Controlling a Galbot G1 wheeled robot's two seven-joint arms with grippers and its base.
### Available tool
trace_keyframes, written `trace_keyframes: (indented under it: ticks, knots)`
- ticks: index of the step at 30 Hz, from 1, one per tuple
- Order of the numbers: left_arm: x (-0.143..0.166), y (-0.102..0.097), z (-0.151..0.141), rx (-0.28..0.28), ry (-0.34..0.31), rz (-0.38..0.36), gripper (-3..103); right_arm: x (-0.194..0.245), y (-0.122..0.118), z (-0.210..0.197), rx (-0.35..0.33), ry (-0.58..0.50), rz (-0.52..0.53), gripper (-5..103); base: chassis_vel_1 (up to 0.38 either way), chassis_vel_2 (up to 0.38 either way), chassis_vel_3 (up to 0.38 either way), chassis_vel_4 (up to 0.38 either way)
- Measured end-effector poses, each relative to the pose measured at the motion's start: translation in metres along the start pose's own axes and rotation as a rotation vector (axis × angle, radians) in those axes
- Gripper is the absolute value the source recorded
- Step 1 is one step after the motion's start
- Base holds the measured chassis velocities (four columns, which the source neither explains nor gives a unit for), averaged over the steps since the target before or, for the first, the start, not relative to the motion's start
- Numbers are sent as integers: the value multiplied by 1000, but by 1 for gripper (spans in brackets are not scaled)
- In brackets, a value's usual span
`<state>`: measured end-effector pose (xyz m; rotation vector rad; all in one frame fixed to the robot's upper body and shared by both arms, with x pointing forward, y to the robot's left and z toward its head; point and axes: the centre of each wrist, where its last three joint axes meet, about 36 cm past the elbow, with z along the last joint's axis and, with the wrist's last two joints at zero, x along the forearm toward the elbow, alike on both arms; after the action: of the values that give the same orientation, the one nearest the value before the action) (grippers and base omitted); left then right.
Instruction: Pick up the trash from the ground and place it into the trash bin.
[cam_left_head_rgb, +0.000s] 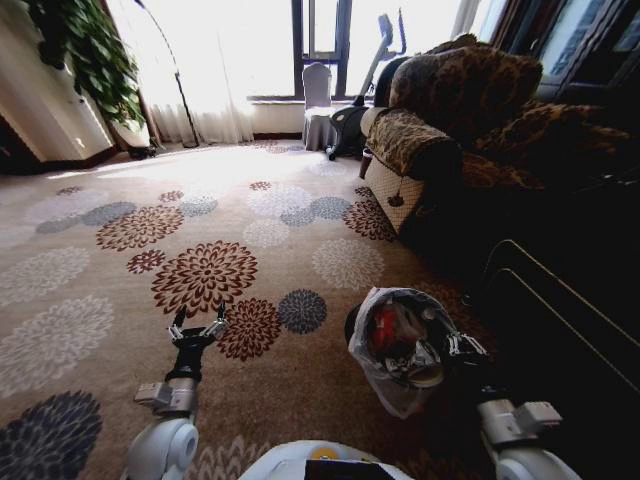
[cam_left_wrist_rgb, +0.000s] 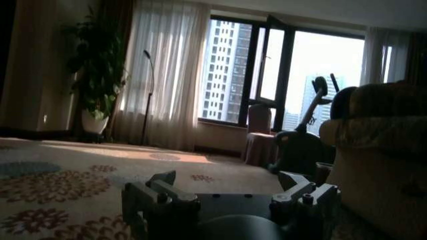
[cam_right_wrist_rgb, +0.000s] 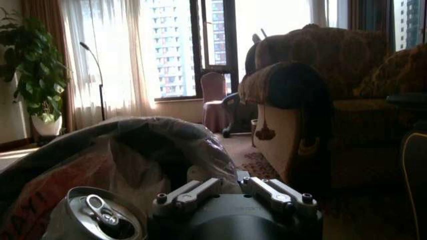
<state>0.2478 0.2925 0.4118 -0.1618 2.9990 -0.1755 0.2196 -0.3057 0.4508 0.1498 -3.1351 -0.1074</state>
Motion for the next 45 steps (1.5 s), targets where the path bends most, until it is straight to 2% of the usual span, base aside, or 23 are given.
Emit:
trace_keyframes:
  ticks: [15, 33, 45]
  knots:
    - [0, -7, 3, 16, 8, 21, 100, 5, 7, -1, -3, 8, -2, 0, -10, -12, 17, 16]
    - [2, -3, 5, 11, 6, 5, 100, 6, 16, 12, -6, 4, -21, 0, -143, -130, 135, 122]
    - [2, -5, 7, 17, 8, 4, 100, 6, 12, 12, 1, 6, -13, 0, 3, 4, -4, -4]
